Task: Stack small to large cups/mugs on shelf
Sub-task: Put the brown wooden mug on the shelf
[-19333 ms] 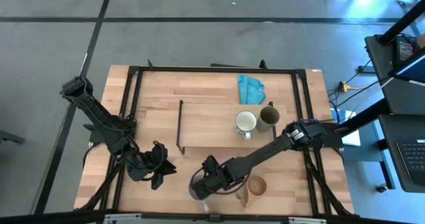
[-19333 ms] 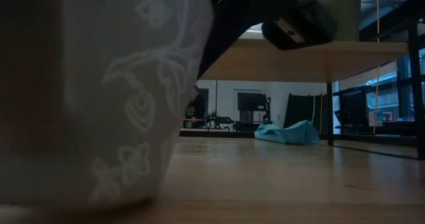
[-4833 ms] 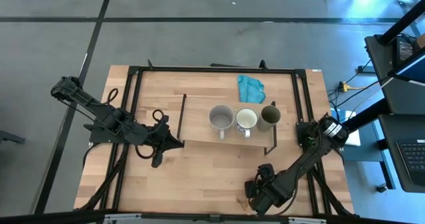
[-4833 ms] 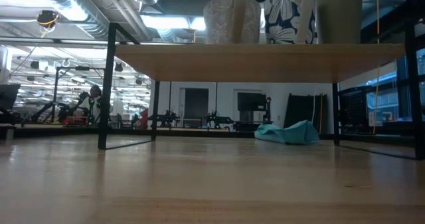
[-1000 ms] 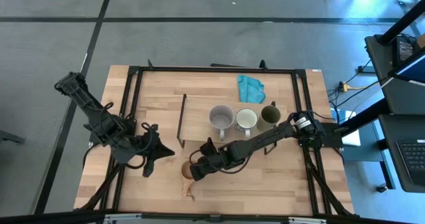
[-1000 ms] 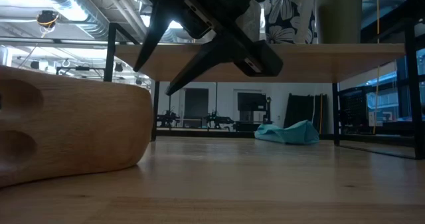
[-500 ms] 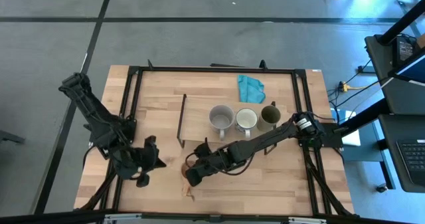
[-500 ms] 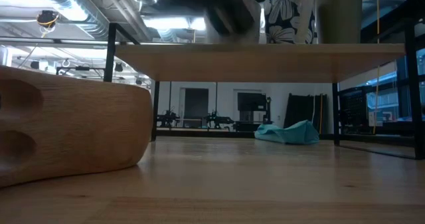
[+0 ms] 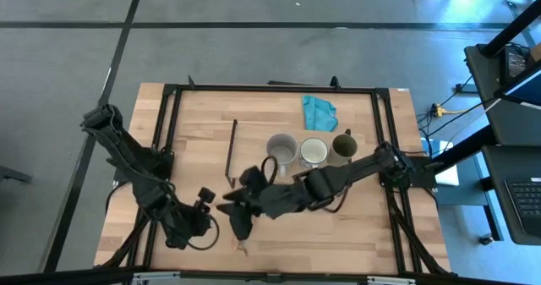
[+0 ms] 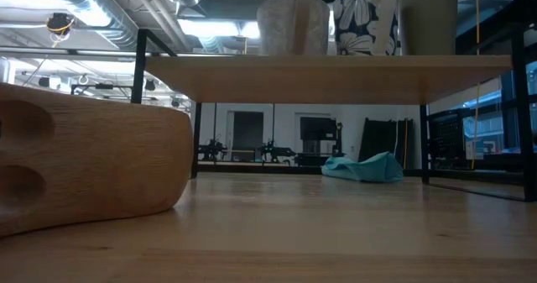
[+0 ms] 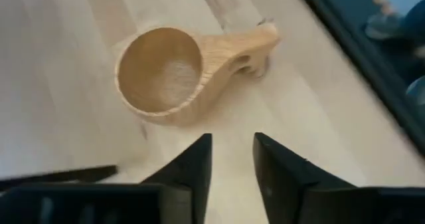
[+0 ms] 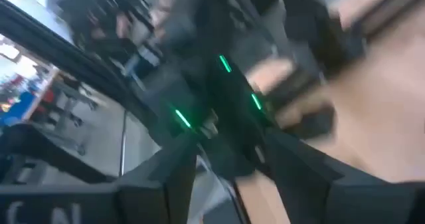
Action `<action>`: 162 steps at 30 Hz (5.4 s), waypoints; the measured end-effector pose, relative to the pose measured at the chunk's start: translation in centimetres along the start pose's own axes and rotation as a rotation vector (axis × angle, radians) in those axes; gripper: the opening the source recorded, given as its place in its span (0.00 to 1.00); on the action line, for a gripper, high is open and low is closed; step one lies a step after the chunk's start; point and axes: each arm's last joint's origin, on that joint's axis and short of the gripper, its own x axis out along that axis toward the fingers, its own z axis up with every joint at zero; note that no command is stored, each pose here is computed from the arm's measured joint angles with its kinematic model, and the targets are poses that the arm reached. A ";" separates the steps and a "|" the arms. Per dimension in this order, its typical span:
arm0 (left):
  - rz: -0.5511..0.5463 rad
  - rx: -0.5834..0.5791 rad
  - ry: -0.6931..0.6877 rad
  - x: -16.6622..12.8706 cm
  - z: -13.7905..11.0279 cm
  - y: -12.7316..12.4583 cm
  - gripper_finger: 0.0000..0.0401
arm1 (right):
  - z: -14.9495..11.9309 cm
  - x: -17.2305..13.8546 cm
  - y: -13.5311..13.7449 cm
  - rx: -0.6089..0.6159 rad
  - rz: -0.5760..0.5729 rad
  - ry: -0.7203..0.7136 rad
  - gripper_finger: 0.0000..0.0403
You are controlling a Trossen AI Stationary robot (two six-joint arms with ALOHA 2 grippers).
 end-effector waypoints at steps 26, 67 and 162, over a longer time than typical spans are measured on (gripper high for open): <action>-0.046 0.463 0.021 6.7 1.7 1.8 0.37 | 6.9 -7.8 2.2 0.006 -0.045 -0.408 0.54; -0.093 0.339 0.109 9.5 0.6 4.5 0.36 | 7.5 -10.0 2.6 0.000 -0.044 -0.415 0.54; -0.165 0.269 0.279 -4.3 6.4 24.0 0.07 | 5.2 -17.8 4.0 -0.122 -0.023 -0.190 0.54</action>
